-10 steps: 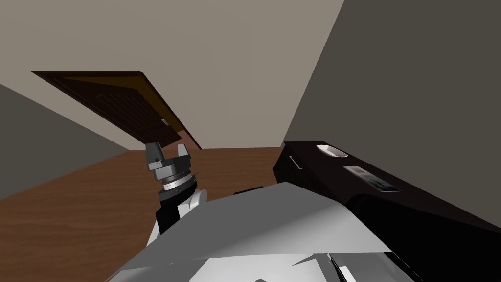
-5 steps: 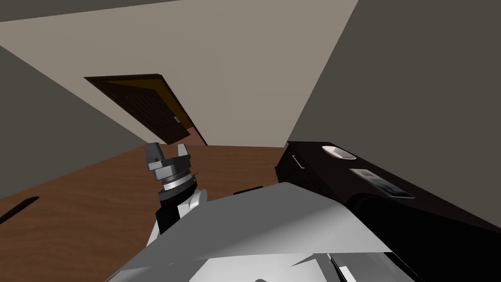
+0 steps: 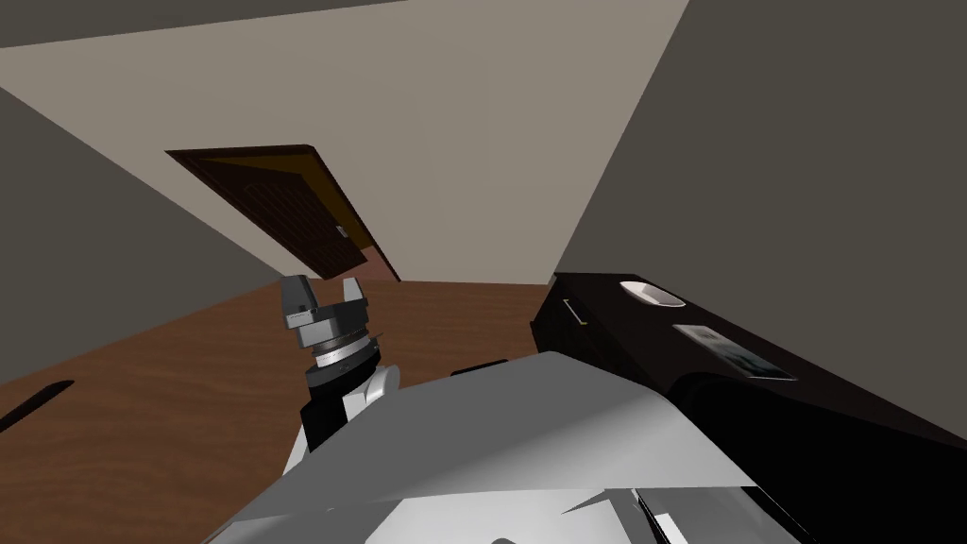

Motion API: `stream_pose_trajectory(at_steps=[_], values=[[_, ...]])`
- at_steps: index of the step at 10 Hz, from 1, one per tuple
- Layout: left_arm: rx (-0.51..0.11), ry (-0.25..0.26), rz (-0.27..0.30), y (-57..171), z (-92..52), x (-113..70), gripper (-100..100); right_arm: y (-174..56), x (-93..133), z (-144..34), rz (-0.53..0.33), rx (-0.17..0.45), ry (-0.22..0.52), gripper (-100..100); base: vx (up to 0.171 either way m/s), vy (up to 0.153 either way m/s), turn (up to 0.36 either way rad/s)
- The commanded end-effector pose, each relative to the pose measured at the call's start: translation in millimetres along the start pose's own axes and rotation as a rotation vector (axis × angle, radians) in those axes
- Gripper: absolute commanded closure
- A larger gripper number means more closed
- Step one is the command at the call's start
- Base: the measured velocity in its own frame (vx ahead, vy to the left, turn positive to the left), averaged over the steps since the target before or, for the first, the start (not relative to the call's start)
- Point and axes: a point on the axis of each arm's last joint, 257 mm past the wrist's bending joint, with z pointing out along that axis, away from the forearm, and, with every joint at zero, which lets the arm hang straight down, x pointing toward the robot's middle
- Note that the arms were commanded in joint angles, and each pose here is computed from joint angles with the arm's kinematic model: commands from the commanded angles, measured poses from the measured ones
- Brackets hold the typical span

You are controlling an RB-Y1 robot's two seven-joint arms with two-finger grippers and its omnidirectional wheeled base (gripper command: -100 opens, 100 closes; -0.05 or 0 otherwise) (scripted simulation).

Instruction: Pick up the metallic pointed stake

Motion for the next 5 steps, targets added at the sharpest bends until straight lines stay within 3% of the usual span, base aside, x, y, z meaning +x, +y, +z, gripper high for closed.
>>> stream_pose_trajectory(at_steps=[1,3,4,5], values=[[0.000,0.000,0.000,0.0,0.0,0.0,0,1.9,0.8,-7.5,-0.027,-0.002,-0.002,100,0.094,-0.021,-0.250],[0.000,0.000,0.000,0.0,-0.1,-0.1,0,4.2,0.9,-17.4,-0.063,-0.005,-0.005,100,0.161,-0.029,-0.237],[0.000,0.000,0.000,0.0,-0.1,-0.1,0,4.5,0.8,-14.1,-0.049,-0.006,-0.003,100,0.061,-0.011,-0.030],[0.000,0.000,0.000,0.0,0.0,0.0,0,4.8,0.6,-14.7,-0.053,-0.006,-0.004,0,0.010,0.000,0.010]])
